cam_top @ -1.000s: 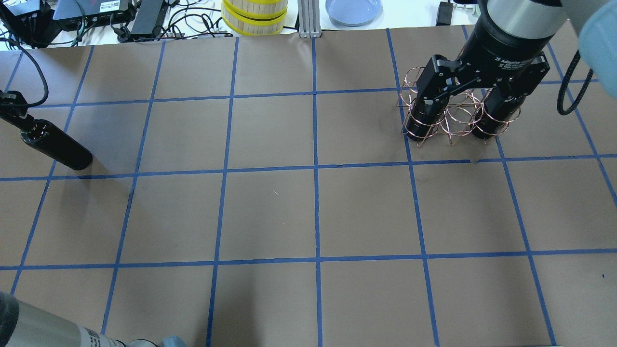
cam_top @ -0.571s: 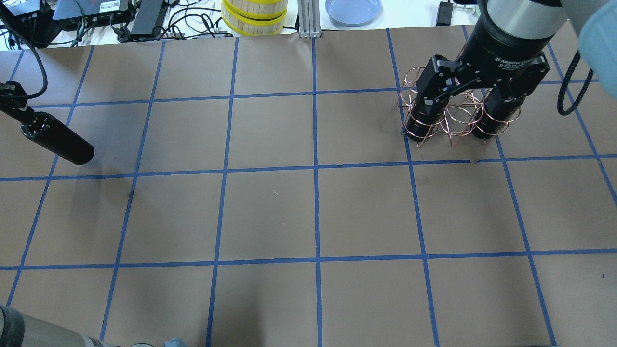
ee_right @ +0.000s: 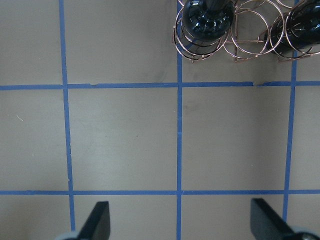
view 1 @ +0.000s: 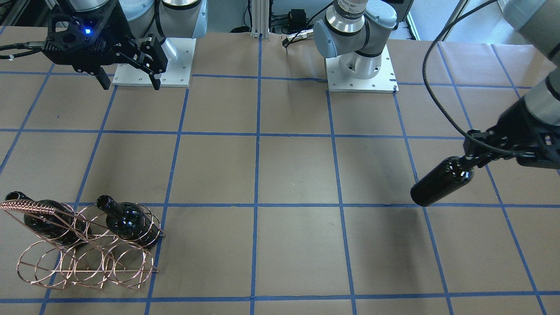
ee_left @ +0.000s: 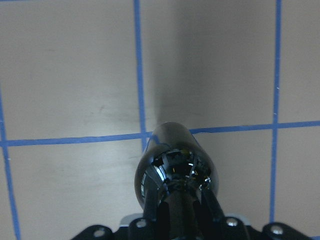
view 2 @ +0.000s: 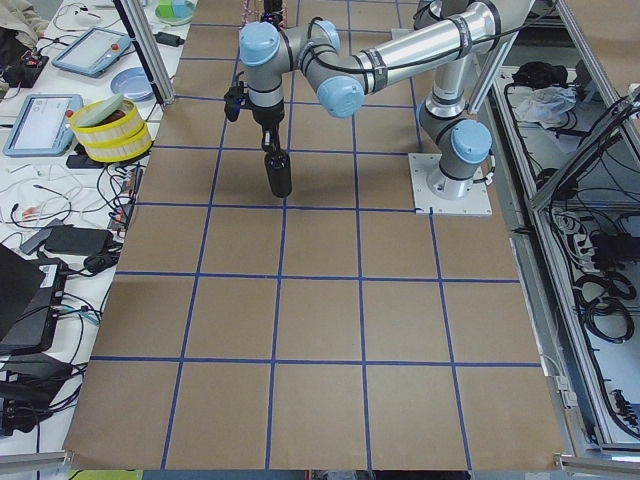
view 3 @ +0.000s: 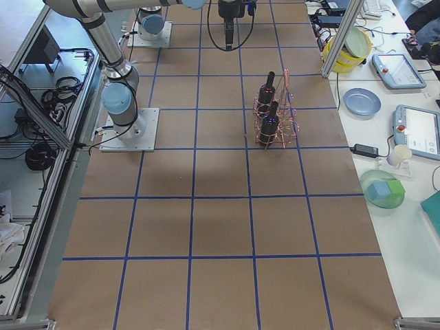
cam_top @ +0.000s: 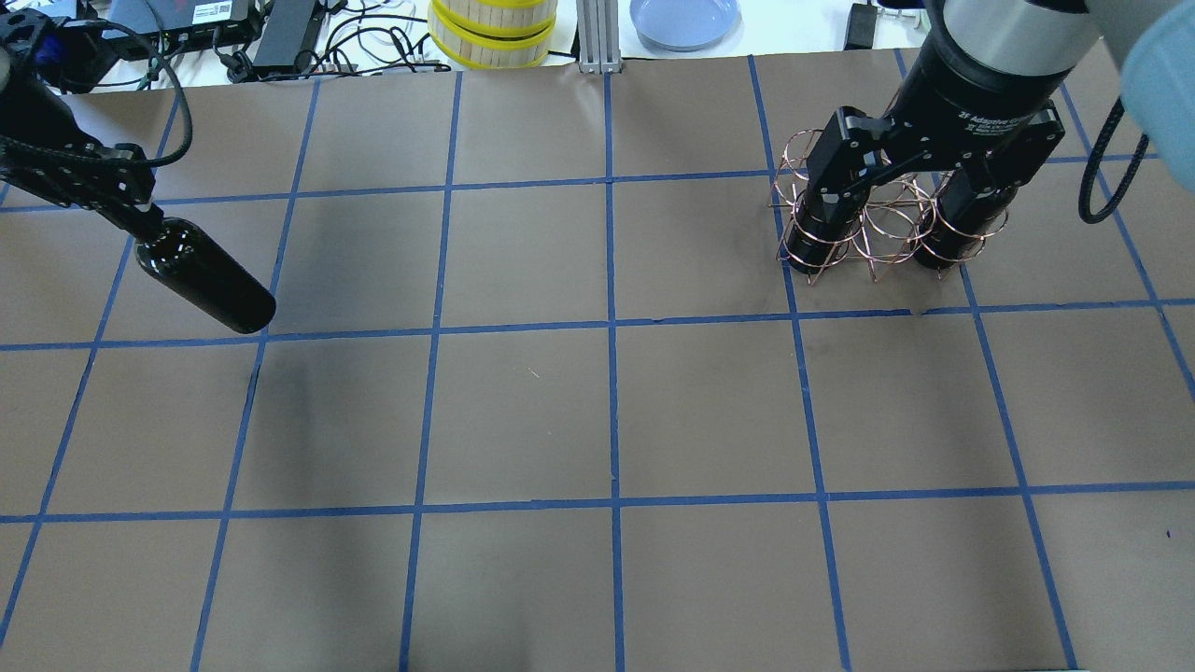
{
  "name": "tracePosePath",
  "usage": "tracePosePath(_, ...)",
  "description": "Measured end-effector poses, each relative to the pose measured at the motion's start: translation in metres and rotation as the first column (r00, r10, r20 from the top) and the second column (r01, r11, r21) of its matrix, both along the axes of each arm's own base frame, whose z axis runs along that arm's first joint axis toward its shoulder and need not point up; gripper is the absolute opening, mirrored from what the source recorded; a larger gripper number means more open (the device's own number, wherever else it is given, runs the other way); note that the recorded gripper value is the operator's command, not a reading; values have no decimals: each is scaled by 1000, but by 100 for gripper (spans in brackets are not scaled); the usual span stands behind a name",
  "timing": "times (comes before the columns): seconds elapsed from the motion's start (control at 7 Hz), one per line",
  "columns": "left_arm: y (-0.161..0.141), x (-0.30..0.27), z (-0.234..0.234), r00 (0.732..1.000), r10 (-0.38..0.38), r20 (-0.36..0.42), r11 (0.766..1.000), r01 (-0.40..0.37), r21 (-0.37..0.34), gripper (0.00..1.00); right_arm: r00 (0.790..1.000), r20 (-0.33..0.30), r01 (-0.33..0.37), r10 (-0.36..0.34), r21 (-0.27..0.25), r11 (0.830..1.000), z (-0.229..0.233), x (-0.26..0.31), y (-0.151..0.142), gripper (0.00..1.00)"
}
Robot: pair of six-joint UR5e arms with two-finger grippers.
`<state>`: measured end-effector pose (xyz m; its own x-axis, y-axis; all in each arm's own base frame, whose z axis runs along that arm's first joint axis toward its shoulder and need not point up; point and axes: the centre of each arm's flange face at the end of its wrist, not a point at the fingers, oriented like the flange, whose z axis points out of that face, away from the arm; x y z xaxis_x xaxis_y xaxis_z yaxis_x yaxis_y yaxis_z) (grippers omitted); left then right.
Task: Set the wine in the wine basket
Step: 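Lift the black bottle with the left gripper and carry it toward the table center, then lower the bottle upright onto the table center with the left gripper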
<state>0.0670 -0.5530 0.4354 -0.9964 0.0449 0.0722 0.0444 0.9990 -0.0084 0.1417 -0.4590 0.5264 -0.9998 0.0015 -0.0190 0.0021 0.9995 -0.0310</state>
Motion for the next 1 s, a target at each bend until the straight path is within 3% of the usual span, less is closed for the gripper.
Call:
tracePosePath(0.29, 20, -91, -1, 999, 11, -34, 1000, -11, 5, 3, 1000, 0, 0, 0, 0, 1000, 0, 0, 0, 100)
tracePosePath(0.57, 36, -174, 2, 1000, 26, -12, 1000, -26, -1, 3, 1000, 0, 0, 0, 0, 1000, 0, 0, 0, 100)
tracePosePath(1.0, 60, -274, -19, 999, -25, 40, 999, 27, -48, 2, 1000, 0, 0, 0, 0, 1000, 0, 0, 0, 100)
